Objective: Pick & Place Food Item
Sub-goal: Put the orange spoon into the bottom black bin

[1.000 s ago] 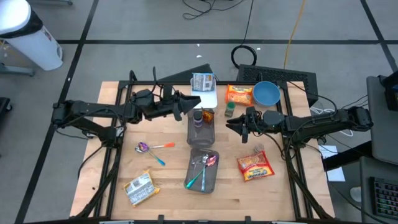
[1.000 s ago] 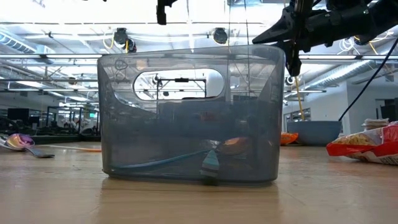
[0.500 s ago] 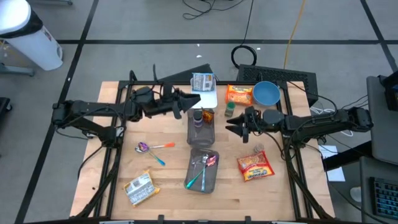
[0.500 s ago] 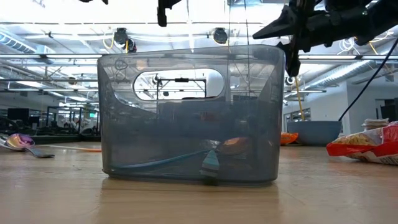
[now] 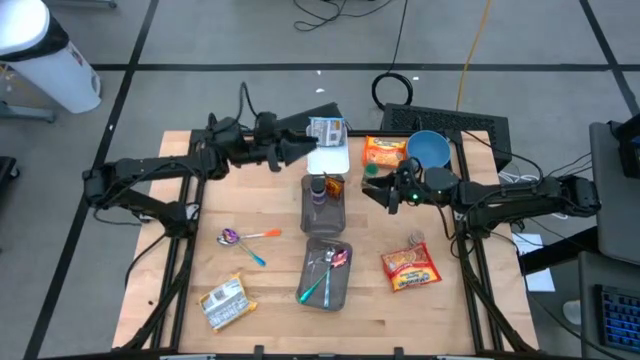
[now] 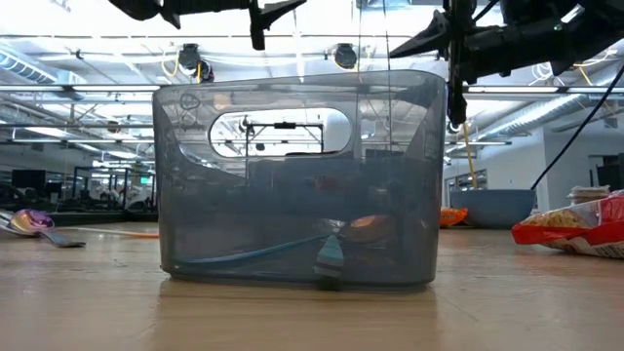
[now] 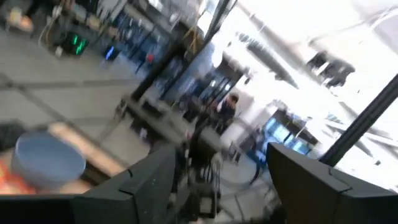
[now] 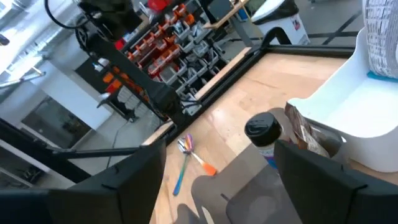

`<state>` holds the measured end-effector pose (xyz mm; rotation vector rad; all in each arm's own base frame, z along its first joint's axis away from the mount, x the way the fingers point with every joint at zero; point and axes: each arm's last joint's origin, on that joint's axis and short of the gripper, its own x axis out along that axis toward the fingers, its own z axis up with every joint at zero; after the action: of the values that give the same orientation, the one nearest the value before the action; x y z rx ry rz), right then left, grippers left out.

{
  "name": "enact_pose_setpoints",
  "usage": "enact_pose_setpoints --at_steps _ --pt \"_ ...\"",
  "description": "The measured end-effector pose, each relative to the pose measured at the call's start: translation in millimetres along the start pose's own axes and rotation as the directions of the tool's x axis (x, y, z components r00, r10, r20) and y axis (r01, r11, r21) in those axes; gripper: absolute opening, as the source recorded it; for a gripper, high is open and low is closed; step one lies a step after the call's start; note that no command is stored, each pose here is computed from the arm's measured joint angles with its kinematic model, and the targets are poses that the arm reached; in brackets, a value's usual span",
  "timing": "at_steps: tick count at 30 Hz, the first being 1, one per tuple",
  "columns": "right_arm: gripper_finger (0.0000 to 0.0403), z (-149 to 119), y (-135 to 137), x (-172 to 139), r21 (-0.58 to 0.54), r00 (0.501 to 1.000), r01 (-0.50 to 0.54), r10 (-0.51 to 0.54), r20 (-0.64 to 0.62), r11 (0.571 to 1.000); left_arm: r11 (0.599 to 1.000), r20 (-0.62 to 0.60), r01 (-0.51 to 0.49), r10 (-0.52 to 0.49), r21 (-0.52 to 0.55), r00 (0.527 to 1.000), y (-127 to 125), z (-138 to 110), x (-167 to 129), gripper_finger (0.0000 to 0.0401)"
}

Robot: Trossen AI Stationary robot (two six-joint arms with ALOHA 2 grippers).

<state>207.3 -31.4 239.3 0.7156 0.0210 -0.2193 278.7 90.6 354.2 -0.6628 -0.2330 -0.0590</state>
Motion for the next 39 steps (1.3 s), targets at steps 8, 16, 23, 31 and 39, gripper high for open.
enact_pose_setpoints --at_steps 8,16,23,31,39 --pt "0.0302 4.3 3.1 -0.1 -0.021 0.998 -0.03 0.03 0.046 0.999 0.996 0.172 0.052 -0.062 0.067 0.983 2.5 26.0 -8.1 0.0277" --pt "0.0296 9.4 7.4 -0.8 -0.023 0.992 -0.072 0.073 0.099 0.997 0.994 0.166 0.056 -0.072 0.098 0.984 1.3 25.0 -7.6 0.0274" --pt "0.0295 14.2 11.7 -1.8 0.005 0.982 -0.121 0.119 0.148 0.993 0.997 0.185 0.049 -0.06 0.064 0.981 -5.3 19.0 -4.0 0.0274" --pt "0.0294 15.3 12.7 -2.1 0.011 0.979 -0.134 0.131 0.157 0.991 0.994 0.139 0.11 -0.11 0.009 0.984 -13.5 11.4 -0.8 0.0273" --pt "0.029 21.8 18.2 -4.3 0.014 0.956 -0.199 0.191 0.223 0.98 0.994 0.043 0.079 -0.082 0.077 0.996 -28.8 2.6 -3.8 0.0273"
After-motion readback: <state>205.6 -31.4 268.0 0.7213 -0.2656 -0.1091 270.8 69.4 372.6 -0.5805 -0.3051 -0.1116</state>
